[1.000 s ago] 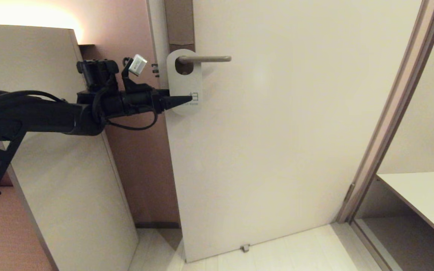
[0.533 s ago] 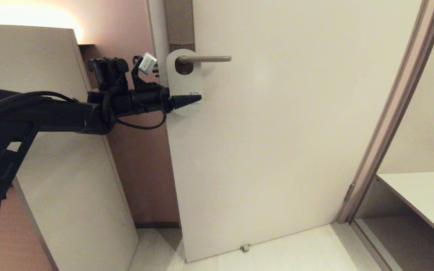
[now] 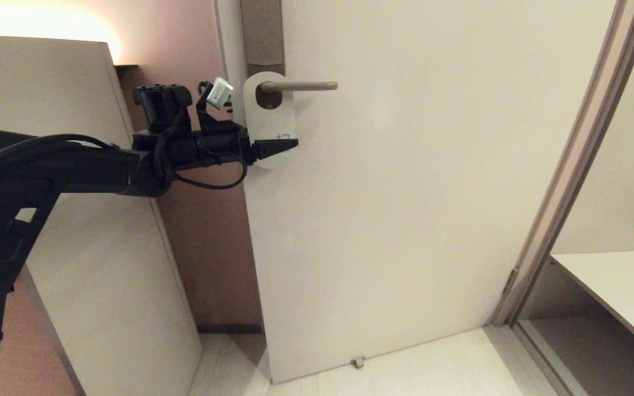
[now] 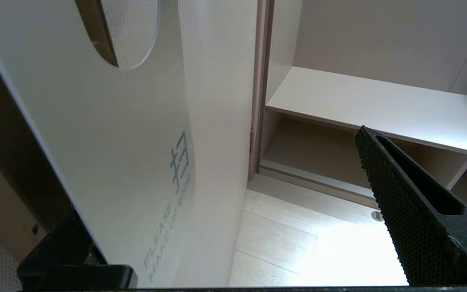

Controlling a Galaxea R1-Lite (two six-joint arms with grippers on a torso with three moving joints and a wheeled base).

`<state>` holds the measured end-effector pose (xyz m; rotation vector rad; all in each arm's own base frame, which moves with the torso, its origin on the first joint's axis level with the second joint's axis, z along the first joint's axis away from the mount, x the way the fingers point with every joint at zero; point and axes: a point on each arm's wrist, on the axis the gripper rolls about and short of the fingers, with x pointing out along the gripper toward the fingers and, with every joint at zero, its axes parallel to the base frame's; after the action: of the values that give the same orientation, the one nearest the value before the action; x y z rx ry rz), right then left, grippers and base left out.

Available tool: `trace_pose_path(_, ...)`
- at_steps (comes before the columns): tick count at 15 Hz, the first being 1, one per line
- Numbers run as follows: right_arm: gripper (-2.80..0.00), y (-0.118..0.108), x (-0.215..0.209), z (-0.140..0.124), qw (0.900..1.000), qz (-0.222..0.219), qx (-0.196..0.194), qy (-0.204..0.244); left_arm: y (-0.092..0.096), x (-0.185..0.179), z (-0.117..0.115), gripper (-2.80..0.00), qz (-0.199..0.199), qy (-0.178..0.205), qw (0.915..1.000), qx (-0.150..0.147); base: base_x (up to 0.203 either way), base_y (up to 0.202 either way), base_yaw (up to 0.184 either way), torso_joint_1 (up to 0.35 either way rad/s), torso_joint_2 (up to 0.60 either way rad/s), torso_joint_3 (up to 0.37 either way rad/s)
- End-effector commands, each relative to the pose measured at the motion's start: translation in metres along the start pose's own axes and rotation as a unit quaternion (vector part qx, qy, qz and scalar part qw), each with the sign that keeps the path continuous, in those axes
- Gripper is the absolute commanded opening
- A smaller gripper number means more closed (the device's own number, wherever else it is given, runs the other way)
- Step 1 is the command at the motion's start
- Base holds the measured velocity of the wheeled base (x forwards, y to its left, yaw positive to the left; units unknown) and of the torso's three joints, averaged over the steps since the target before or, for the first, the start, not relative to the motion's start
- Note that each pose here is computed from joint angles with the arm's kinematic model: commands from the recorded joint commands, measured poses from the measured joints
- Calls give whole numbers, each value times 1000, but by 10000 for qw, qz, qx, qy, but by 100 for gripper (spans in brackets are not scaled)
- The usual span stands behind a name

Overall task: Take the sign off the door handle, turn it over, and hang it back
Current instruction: Take down the sign

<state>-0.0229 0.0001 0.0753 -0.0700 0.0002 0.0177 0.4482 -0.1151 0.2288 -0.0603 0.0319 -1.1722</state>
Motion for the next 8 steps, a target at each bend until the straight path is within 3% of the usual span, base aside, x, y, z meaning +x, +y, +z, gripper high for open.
trace_pose_path(1,-280,0,0,0,10000,4,-3,3,2,2,-1,0,-24,-18,10000,27,0,0,0,0,0,0)
trace_pose_path(8,-280,0,0,0,10000,4,-3,3,9,9,-7,0,24,-27,10000,33,0,0,0,0,0,0)
